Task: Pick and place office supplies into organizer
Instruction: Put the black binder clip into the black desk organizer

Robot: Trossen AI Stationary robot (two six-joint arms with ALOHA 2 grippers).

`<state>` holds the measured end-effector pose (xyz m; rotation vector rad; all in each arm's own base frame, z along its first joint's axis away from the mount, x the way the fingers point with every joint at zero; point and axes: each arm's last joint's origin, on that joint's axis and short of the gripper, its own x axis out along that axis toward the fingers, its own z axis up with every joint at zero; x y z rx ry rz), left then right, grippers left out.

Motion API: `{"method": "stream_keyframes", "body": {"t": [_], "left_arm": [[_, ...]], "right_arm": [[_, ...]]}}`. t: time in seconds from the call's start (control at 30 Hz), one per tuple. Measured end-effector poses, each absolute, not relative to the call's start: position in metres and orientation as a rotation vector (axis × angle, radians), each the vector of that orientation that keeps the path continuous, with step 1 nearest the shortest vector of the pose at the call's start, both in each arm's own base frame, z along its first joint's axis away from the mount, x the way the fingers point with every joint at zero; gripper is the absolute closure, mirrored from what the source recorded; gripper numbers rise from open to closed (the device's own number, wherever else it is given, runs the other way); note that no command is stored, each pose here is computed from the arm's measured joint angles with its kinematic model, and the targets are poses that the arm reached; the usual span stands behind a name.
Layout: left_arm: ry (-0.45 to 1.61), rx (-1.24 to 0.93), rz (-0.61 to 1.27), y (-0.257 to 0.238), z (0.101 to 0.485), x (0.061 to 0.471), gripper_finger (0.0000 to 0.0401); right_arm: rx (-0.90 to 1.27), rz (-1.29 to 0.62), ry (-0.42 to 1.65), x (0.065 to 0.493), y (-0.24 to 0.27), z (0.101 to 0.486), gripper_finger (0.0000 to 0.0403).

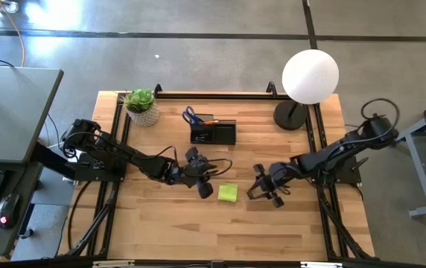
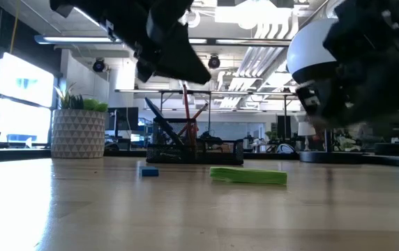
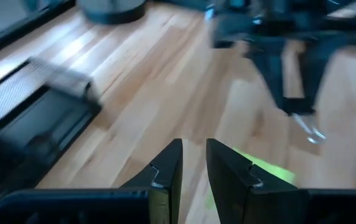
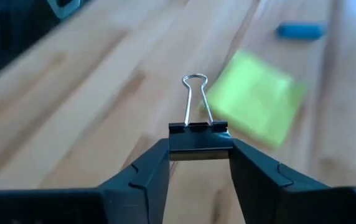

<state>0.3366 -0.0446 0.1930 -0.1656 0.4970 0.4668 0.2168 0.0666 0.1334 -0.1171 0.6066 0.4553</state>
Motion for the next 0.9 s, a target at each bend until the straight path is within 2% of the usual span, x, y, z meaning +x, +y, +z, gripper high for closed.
{"method": "stream_keyframes", "body": {"t": [0.13, 0.27, 0.5, 0.67, 0.9], "left_arm": [[0.416, -0.035, 0.336, -0.059, 0.204, 0.342, 0.0341], [0.304, 0.214, 0.223, -0.083, 0.217, 0.343, 0.0339], [0.338, 0.702, 0.209, -0.103, 0.211, 0.341, 0.0334], [0.328, 0.808, 0.275, -0.104, 0.203, 0.348, 0.0293], [0.291, 0.892, 0.288, -0.105, 0.197, 0.355, 0.0219]], "right_arm": [[-0.073, 0.396, 0.505, 0.216, 0.054, 0.155, 0.0258], [-0.025, 0.337, 0.420, 0.215, 0.038, 0.172, 0.0257], [0.190, 0.411, 0.321, 0.216, 0.018, 0.189, 0.0257], [0.301, 0.430, 0.328, 0.216, 0.012, 0.190, 0.0257], [0.317, 0.431, 0.329, 0.216, 0.012, 0.191, 0.0257]]}}
